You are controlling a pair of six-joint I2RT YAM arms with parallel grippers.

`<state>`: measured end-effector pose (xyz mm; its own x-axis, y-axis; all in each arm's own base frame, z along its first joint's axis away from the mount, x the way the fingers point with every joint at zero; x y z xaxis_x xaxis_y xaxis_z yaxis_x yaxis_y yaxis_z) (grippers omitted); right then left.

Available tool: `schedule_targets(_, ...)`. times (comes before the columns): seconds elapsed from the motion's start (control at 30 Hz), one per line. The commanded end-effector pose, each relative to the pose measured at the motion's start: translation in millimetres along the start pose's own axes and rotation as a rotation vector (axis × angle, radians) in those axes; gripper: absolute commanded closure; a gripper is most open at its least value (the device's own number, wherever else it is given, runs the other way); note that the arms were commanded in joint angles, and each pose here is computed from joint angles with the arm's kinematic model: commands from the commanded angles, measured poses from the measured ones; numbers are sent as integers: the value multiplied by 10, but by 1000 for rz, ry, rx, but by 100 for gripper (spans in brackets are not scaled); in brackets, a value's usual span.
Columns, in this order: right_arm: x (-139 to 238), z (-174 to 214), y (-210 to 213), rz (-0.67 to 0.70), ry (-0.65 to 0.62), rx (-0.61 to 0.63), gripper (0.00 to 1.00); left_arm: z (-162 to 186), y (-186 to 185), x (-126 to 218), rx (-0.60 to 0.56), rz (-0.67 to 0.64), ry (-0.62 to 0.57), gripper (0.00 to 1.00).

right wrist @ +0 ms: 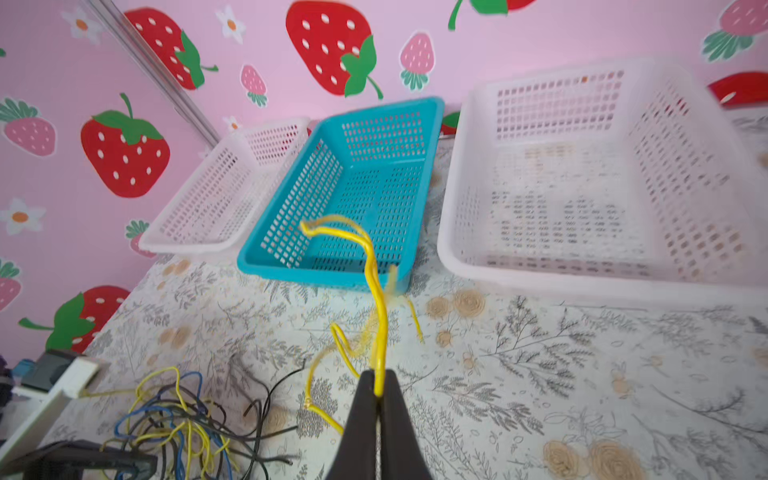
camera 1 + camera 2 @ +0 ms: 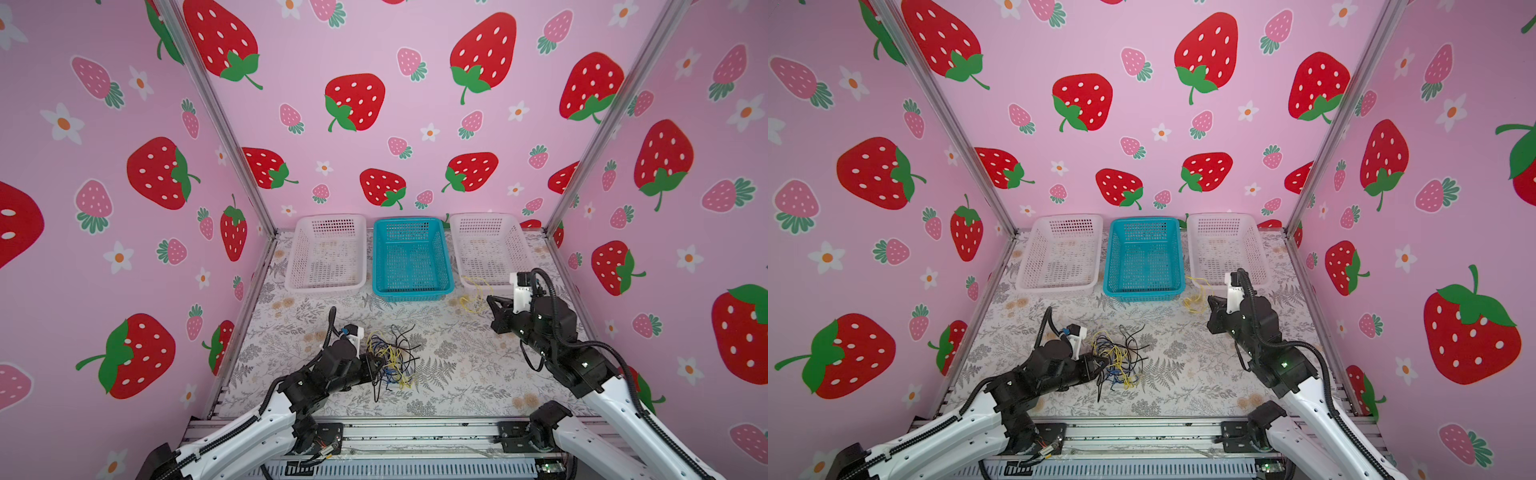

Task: Untangle the cables
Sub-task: 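Carry the yellow wire with the right gripper toward the teal basket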

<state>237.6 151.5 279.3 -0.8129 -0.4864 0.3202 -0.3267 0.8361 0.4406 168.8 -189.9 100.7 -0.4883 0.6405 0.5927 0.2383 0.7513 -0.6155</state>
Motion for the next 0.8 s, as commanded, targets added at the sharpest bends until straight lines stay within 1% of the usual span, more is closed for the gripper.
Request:
schedule_targets(0.0, 135, -142, 6, 24, -19, 43, 100, -4, 90, 15, -13, -53, 3, 100)
schedule_targets(0.1, 217, -256, 140, -32, -37, 58, 100, -5, 94, -10, -8, -50, 1, 100)
schedule_targets(0.17, 258, -296, 270, -99, -40, 73, 100, -9, 88, -34, -6, -47, 3, 100)
schedule_targets(0.27, 269, -252, 400, -175, -5, 83, 100, -32, 51, -82, -7, -31, 3, 100)
schedule_targets(0.33, 265, -280, 486, -223, -15, 82, 100, -68, -17, -117, -12, -3, -1, 100)
schedule_targets(0.43, 238, -258, 539, -256, -2, 84, 100, -103, -135, -153, -26, 45, 7, 100)
schedule_targets(0.6, 195, -257, 645, -308, 19, 91, 100, -86, -165, -206, -43, 58, 28, 100)
schedule_targets(0.77, 110, -272, 684, -327, 16, 85, 100, -100, -191, -206, -37, 87, 5, 100)
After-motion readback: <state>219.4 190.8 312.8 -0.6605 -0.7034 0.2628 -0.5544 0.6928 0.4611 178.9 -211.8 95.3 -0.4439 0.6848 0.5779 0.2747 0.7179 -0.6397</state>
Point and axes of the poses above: each gripper's point midway between its finger pads, its own x axis back along the fingers, its own y axis along the line the jaws close on, z = x × y, the point moved 1 cm from there along x, back along the fingers, and after that the axes turned 10 degrees about -x, right-handed, at the moved point
